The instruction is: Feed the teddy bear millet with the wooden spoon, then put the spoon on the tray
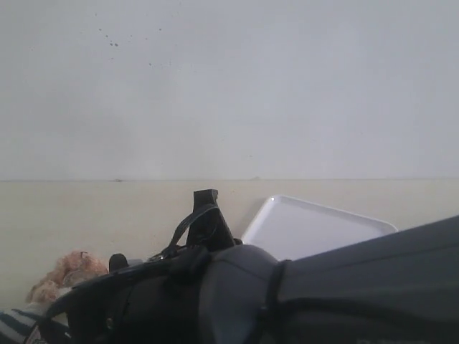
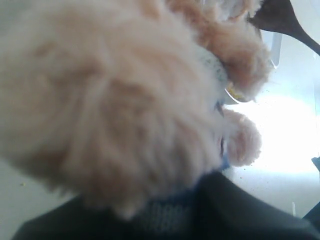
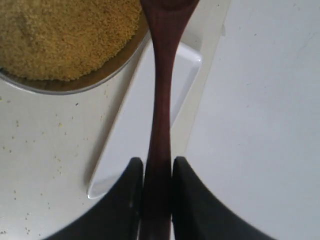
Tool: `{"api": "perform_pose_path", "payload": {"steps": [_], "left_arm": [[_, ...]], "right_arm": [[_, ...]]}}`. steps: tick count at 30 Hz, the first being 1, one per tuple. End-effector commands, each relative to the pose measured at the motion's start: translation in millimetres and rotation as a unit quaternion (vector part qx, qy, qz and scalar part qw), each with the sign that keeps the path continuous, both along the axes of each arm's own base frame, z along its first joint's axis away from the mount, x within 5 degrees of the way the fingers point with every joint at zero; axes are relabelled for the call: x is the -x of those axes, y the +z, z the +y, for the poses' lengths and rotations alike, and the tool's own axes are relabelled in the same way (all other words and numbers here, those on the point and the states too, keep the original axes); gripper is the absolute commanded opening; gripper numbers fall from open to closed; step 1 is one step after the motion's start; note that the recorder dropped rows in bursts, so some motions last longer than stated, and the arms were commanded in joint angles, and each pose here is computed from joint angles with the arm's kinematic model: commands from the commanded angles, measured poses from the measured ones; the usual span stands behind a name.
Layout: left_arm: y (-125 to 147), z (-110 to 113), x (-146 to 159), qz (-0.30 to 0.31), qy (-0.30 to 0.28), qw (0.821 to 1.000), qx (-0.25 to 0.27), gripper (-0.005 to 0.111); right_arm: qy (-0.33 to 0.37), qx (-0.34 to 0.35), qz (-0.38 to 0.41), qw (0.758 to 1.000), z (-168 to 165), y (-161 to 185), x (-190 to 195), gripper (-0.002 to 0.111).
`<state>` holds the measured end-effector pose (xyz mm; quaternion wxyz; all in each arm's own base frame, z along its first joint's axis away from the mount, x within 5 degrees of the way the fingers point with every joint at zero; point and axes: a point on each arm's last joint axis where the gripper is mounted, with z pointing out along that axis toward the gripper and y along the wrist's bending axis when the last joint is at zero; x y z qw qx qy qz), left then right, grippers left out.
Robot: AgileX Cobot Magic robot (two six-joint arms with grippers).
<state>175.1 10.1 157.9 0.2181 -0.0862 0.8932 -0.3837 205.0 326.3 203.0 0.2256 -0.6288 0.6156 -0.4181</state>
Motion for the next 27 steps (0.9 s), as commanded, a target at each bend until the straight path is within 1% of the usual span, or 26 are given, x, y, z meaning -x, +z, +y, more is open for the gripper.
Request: {"api": "perform_pose_path", "payload": {"steps": [1,4,12,16,20,27], "left_arm": [[2,-1,0,-0.007,0.005,1.0,0.007,0.004],[2,-1,0,-0.007,0.005,1.0,0.007,0.004],[2,-1,0,-0.007,0.005,1.0,0.007,0.004],[2,-1,0,-0.007,0.005,1.0,0.007,0.004],[2,-1,0,-0.007,0.005,1.0,0.007,0.004],[2,-1,0,-0.007,0.005,1.0,0.007,0.004]], "right_arm": [[0.004,0.027,-0.003,1.0,0,-8,-7,0.008],[0.014,0.05,-0.003,0.999,3,-18,-8,0.008],[0.008,0.073,0.009,0.997,3,-38,-12,0.008],[0.005,0.072,0.013,0.997,3,-39,-12,0.008],[-0.011,0.057,0.023,0.998,2,-41,-10,0.008],[-0.039,0.041,0.056,0.997,-1,-47,-5,0.008]]}}
